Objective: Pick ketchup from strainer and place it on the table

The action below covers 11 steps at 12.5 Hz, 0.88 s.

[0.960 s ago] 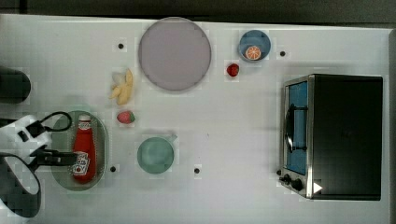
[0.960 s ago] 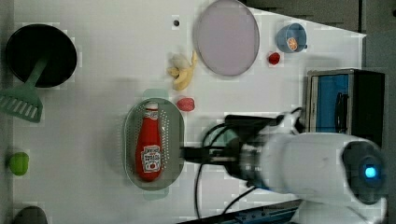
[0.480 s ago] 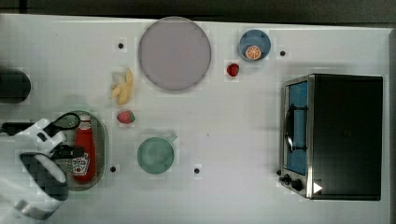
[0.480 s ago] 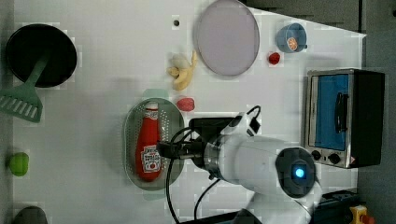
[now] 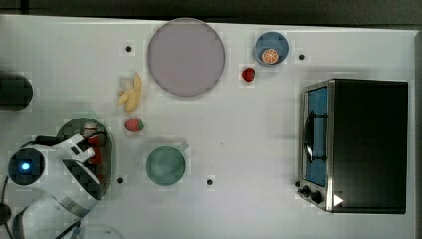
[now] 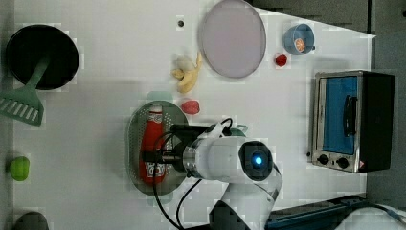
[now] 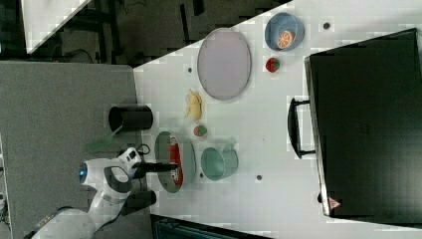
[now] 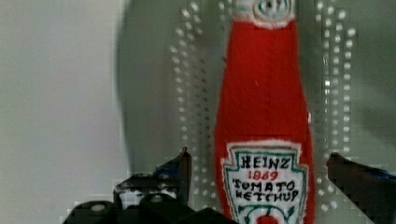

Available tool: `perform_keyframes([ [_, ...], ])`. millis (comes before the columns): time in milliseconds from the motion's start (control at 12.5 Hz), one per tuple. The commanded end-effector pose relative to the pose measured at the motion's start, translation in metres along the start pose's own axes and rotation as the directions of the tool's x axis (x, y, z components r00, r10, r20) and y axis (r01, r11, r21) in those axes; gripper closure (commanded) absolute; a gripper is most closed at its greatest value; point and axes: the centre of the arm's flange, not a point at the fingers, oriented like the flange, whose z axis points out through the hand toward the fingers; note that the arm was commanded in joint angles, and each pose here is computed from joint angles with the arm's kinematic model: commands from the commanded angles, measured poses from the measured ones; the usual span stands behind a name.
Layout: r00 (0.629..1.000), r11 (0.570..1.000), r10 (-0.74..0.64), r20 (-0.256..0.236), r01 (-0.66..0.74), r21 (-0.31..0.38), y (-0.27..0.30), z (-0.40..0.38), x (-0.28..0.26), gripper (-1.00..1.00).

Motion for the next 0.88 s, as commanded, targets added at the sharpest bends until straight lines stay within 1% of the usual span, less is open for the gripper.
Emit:
perform_keyframes([
  [80, 0.997, 0.997, 0.072, -0.016, -0.071, 0.039, -0.006, 0.007, 0.003, -1.0],
  [240, 0.997, 0.997, 0.075, 0.0, -0.075, 0.029, -0.003, 0.023, 0.001, -1.0],
  [320, 0.997, 0.997, 0.074, 0.007, -0.074, 0.012, 0.001, 0.032, 0.001, -1.0],
  [400, 0.997, 0.997, 0.079, 0.004, -0.079, 0.017, 0.001, 0.036, 0.002, -0.91],
  [480, 0.996, 0.995, 0.095, 0.0, -0.095, 0.029, 0.002, 0.039, 0.004, -0.68],
  [560, 0.995, 0.995, 0.095, 0.004, -0.095, 0.026, 0.003, 0.041, 0.003, -0.43],
  [640, 0.996, 0.995, 0.092, -0.007, -0.092, 0.041, -0.001, 0.036, 0.004, -0.25],
  [720, 0.996, 0.995, 0.087, -0.015, -0.087, 0.044, -0.004, 0.031, 0.004, -0.25],
  [880, 0.996, 0.996, 0.075, -0.047, -0.073, 0.048, -0.011, 0.008, 0.003, -0.25],
])
